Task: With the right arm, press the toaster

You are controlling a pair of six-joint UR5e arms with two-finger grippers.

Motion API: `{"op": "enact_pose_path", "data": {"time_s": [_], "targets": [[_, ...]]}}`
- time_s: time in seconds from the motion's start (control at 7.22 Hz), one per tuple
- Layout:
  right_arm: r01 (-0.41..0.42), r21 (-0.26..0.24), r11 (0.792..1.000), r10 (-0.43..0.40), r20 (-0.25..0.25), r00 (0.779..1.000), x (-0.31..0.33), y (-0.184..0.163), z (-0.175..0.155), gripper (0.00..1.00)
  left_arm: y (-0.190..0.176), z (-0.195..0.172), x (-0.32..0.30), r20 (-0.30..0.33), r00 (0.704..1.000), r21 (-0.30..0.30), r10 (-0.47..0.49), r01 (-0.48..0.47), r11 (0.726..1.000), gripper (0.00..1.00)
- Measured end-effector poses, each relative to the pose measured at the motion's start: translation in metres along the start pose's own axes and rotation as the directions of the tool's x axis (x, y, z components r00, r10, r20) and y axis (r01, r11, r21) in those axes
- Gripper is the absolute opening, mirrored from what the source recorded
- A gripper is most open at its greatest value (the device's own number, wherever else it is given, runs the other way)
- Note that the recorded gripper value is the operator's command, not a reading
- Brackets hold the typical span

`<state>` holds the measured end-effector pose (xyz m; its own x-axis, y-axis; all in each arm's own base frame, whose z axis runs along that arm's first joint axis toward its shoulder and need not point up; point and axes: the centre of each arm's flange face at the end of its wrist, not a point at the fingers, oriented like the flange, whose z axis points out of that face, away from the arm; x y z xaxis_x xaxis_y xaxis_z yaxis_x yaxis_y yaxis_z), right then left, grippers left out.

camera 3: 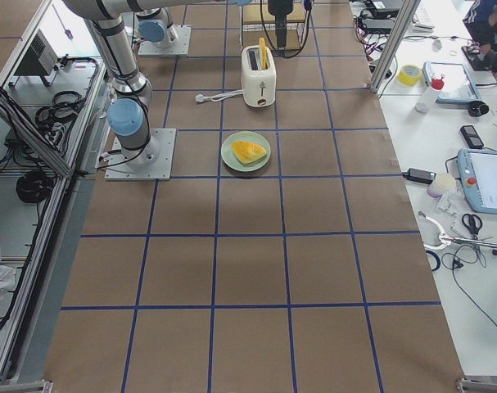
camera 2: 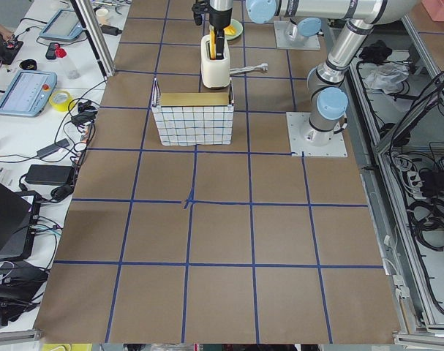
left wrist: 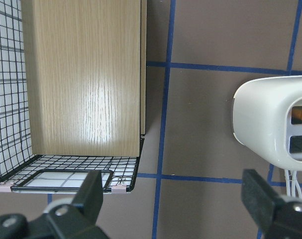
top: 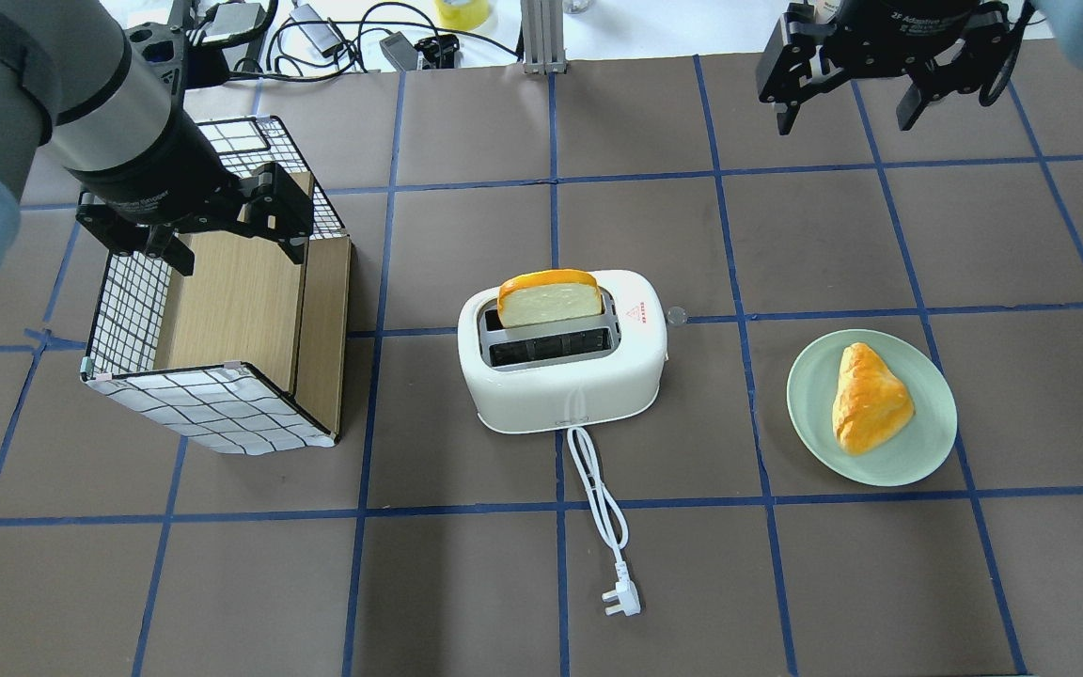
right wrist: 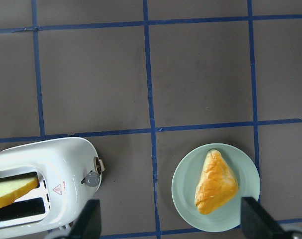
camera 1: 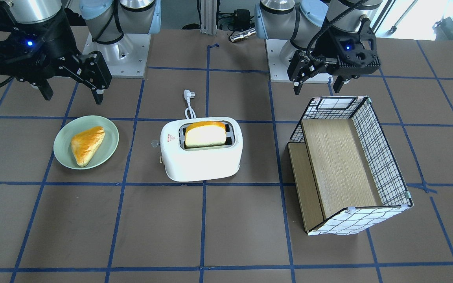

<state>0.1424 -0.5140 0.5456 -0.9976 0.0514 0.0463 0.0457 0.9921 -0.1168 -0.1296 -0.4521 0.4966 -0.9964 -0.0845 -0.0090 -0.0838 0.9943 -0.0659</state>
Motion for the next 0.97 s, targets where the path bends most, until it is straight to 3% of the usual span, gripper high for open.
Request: {"op": "enact_pose_path", "data": {"time_s": [0.97], "targets": [[0.002, -0.014, 1.000, -0.002, -0.001, 1.000, -0.0001, 0.0005, 0.0029, 1.00, 0.0000, 0.0000, -0.0001, 0.001, 1.000, 0.000, 0.000, 0.000, 1.000, 1.00]]}}
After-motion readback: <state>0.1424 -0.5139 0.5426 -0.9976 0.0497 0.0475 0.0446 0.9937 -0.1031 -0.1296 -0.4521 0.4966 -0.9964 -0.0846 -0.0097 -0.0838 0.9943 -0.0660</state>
